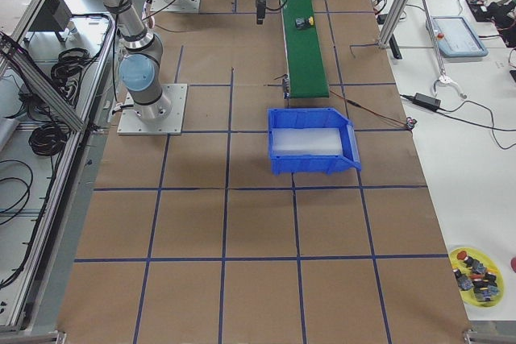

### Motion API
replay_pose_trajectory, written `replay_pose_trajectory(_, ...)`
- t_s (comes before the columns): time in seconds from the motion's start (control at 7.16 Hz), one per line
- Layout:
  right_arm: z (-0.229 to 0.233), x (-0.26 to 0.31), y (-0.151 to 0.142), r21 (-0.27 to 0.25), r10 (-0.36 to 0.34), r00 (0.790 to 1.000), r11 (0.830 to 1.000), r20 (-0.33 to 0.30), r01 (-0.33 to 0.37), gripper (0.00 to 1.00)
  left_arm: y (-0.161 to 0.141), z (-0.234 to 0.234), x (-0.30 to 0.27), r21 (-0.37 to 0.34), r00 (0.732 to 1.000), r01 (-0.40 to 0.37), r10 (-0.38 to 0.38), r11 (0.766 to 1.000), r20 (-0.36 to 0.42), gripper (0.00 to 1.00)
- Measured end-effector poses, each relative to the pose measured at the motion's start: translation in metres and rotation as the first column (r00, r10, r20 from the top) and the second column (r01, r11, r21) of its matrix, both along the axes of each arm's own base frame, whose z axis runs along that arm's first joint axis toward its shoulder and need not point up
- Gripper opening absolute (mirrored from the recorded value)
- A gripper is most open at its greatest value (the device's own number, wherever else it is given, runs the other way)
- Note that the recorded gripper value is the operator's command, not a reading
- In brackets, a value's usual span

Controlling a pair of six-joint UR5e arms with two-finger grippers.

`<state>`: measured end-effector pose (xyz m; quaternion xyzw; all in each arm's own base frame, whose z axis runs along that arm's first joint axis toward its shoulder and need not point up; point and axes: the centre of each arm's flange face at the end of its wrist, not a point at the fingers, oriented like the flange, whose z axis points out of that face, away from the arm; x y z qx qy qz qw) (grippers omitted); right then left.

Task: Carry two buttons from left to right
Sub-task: 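Carry the red button onto the belt and release while right arm approaches belt end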

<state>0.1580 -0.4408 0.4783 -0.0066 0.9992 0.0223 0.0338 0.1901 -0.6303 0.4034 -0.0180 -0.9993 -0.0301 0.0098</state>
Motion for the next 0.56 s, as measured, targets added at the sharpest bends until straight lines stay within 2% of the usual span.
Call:
replay_pose_trajectory(0.42, -0.005, 0.000, -0.005, 0.001, 0.001, 1.000, 1.000, 0.001, -0.001, 1.00, -0.024, 0.019, -0.115, 0.004, 0.998, -0.057, 0.057, 0.998, 0.019, 0.00)
replay_pose_trajectory(0.56, -0.014, 0.001, -0.015, -0.001, 0.001, 1.000, 1.000, 0.000, -0.001, 1.00, -0.028, 0.015, -0.161, 0.010, 0.997, -0.075, 0.074, 0.997, 0.021, 0.00)
